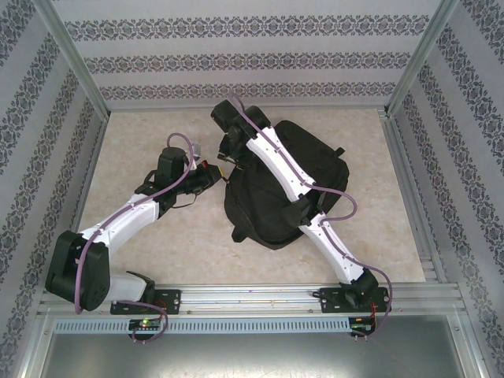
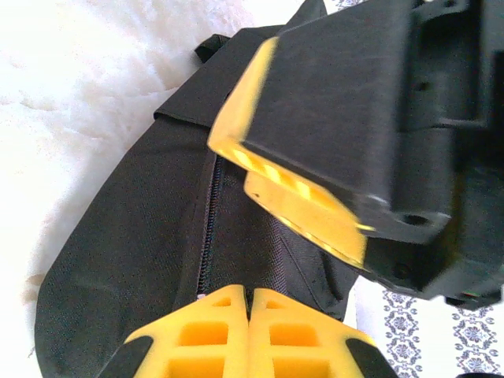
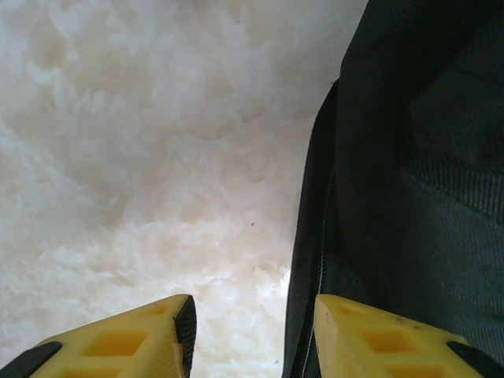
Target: Pack the student bag
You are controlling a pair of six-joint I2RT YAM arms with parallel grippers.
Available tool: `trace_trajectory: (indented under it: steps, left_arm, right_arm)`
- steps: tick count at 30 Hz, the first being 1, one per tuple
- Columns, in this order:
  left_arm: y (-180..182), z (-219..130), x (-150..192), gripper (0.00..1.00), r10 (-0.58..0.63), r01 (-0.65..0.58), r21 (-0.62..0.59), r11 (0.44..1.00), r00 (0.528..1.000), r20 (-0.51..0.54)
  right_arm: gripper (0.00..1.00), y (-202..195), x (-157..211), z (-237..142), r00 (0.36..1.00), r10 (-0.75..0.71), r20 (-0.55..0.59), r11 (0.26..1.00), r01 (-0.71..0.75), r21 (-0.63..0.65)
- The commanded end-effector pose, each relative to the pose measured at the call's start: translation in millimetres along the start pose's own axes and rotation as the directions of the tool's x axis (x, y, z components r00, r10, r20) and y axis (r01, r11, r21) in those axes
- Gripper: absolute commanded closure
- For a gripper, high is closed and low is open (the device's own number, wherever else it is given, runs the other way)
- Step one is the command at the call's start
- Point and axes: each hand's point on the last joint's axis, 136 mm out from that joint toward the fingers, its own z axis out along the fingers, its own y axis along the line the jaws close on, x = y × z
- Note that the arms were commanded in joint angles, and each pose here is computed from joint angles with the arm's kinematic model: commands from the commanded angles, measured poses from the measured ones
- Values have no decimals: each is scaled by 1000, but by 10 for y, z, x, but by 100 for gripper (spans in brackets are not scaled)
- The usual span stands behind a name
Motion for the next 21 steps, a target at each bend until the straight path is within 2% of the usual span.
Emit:
trace_trajectory:
  steps: [1,10,15,18,21]
  left_arm:
    - [-120,-73,-163,100,41,-43,37,998,997,61]
    - [-99,-78,-169,100,46,-48,21,999,997,61]
    - [-89,-43,-169,100,34,-36,30,999,998,58]
    - [-80,-34,-169,100,33,-35,29,999,998,56]
    - [-73,-31,-165,100,32,-34,27,999,998,55]
  right_arm:
    - [54,-470,202,91,998,12,-61,977,1,215]
    - [53,-701,182,174,999,-1,-33,937,12,349]
    - [57,-650,180,307,1000,8,-30,943,2,333]
    - [65,-588,155,402,999,29,-26,955,-20,297]
    - [78,-588,173,463,999,44,-29,953,-33,302]
